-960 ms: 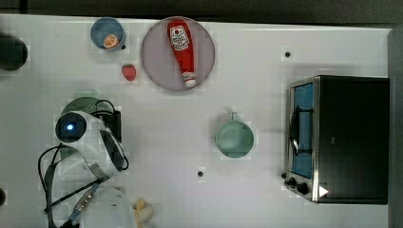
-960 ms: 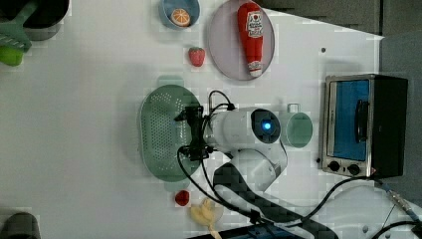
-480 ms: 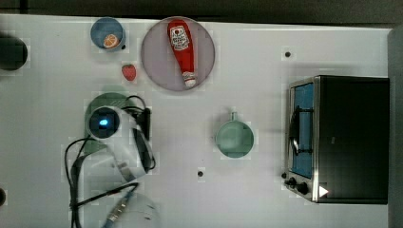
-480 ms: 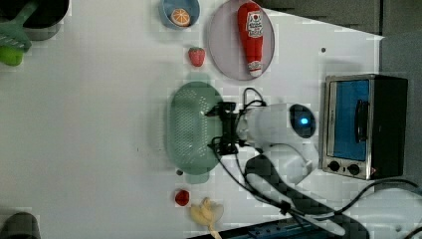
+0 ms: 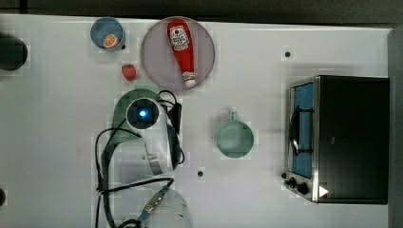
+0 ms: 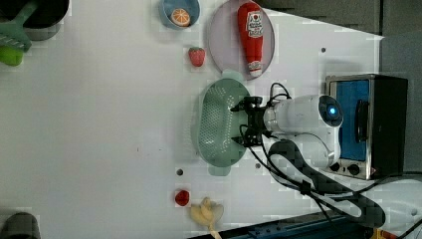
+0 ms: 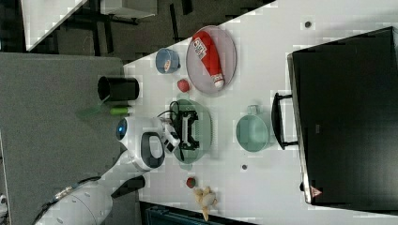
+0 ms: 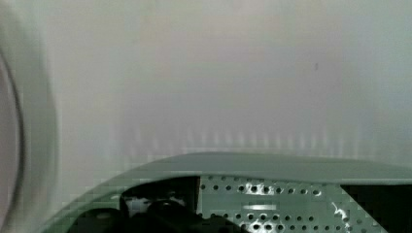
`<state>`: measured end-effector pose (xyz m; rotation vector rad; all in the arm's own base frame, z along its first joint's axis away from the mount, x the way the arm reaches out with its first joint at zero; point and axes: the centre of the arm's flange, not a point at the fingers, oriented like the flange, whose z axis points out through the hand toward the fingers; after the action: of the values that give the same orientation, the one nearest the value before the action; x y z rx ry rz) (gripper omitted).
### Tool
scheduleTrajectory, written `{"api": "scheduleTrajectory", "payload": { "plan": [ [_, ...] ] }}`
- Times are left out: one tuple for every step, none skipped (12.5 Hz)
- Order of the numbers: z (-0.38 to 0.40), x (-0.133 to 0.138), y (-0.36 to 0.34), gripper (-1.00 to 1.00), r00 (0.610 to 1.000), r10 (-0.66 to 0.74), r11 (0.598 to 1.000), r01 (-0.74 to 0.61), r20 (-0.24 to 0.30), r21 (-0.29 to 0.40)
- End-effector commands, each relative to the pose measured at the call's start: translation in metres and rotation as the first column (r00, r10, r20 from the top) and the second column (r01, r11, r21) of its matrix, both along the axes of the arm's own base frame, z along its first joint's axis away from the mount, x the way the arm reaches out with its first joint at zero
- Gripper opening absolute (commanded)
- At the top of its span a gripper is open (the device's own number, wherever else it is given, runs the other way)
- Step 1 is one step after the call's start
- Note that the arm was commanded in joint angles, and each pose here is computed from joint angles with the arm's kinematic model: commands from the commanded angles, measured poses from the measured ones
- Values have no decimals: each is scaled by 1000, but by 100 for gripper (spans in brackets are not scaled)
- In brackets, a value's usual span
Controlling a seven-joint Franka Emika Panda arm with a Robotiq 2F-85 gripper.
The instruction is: Drag strainer left to right.
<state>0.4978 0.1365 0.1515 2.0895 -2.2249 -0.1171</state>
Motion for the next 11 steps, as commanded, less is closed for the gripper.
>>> {"api": "scheduleTrajectory", "payload": {
  "plan": [
    [12, 10, -35, 100, 996, 85, 996, -85, 23, 13],
    [13, 11, -46, 100, 995, 94, 995, -95, 24, 9],
    [13, 11, -58, 100, 995, 93, 996, -93, 22, 3],
    [12, 11, -69, 100, 996, 88, 996, -88, 19, -3],
    [11, 10, -79, 100, 996, 83, 996, -83, 16, -9],
    [10, 11, -88, 100, 997, 82, 997, -82, 15, -14],
    [10, 11, -97, 100, 997, 76, 997, -76, 15, -19],
    [11, 12, -106, 100, 997, 77, 997, -77, 15, -24],
    [11, 12, -114, 100, 997, 80, 996, -80, 14, -27],
    [10, 12, -122, 100, 996, 87, 996, -87, 12, -31],
    [11, 12, -131, 100, 996, 93, 995, -92, 11, -35]
  ]
}}
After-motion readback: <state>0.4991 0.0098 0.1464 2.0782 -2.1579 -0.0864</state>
